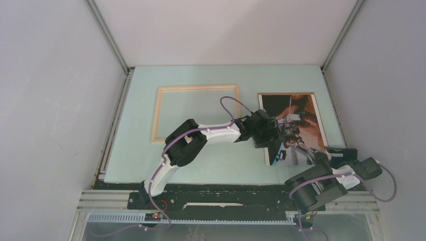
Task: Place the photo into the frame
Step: Pick up the photo at the center of the board, then turn over the photo from the photo frame.
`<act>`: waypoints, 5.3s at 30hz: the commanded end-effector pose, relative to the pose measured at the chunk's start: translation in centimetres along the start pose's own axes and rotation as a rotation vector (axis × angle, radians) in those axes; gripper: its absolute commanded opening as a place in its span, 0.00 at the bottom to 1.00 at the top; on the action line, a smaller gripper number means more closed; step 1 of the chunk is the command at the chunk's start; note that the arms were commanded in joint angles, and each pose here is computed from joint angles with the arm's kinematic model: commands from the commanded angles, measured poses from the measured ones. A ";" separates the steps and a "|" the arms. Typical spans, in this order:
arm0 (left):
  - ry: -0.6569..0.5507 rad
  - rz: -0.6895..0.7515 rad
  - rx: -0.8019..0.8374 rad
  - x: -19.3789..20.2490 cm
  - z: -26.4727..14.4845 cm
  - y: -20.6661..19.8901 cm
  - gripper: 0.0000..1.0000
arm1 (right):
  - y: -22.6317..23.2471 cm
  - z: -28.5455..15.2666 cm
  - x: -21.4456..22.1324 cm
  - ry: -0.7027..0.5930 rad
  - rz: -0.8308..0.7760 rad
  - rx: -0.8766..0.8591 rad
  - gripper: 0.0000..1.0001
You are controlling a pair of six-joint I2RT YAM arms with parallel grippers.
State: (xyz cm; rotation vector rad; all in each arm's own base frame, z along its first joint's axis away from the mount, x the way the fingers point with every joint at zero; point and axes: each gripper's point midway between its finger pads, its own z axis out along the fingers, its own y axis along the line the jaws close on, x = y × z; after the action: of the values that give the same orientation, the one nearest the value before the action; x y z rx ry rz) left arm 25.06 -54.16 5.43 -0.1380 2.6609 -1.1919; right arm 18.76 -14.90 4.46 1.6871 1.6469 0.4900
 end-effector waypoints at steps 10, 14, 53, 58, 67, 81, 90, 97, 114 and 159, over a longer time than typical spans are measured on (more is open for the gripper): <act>-0.013 0.036 -0.091 -0.1 0.5 1.8 0.95 | 4.4 -2.3 0.7 -0.016 -0.115 -0.199 0.83; -0.019 0.050 -0.088 -0.3 0.3 1.6 0.95 | 5.0 -1.7 0.6 -0.008 -0.126 -0.227 0.80; -0.272 0.907 0.135 -3.5 -26.0 -8.4 0.99 | 25.4 -12.8 16.0 0.309 -0.443 -0.272 0.00; -0.261 0.913 0.071 -2.3 -25.7 -9.7 0.99 | 26.6 -14.1 18.2 0.297 -0.436 -0.280 0.00; -0.278 0.935 -0.055 -0.9 -23.7 -9.6 0.88 | 27.3 -15.8 18.3 0.239 -0.409 -0.278 0.00; -0.407 1.016 -0.274 -2.2 -23.1 -9.9 0.54 | 26.9 -18.8 14.7 0.114 -0.347 -0.290 0.00; -0.459 1.053 -0.327 -3.6 -25.7 -10.7 0.11 | 27.8 -20.0 14.0 0.088 -0.397 -0.338 0.00; -0.521 1.075 -0.319 -4.5 -29.4 -11.9 0.00 | 31.3 -22.3 13.5 0.038 -0.632 -0.497 0.67; -0.480 0.564 0.045 -12.8 -40.3 -5.4 0.03 | 33.6 -29.9 9.1 -0.199 -0.905 -0.751 0.96; -0.828 -0.154 0.089 -27.8 -40.3 25.9 0.00 | 26.3 -15.8 17.8 0.231 -1.020 -0.534 0.93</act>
State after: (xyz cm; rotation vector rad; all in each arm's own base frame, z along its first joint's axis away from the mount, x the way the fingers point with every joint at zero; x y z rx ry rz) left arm 41.95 -1.56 15.54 -0.7327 1.9565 -0.9493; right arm 27.53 7.71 29.09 0.3301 2.0901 0.5087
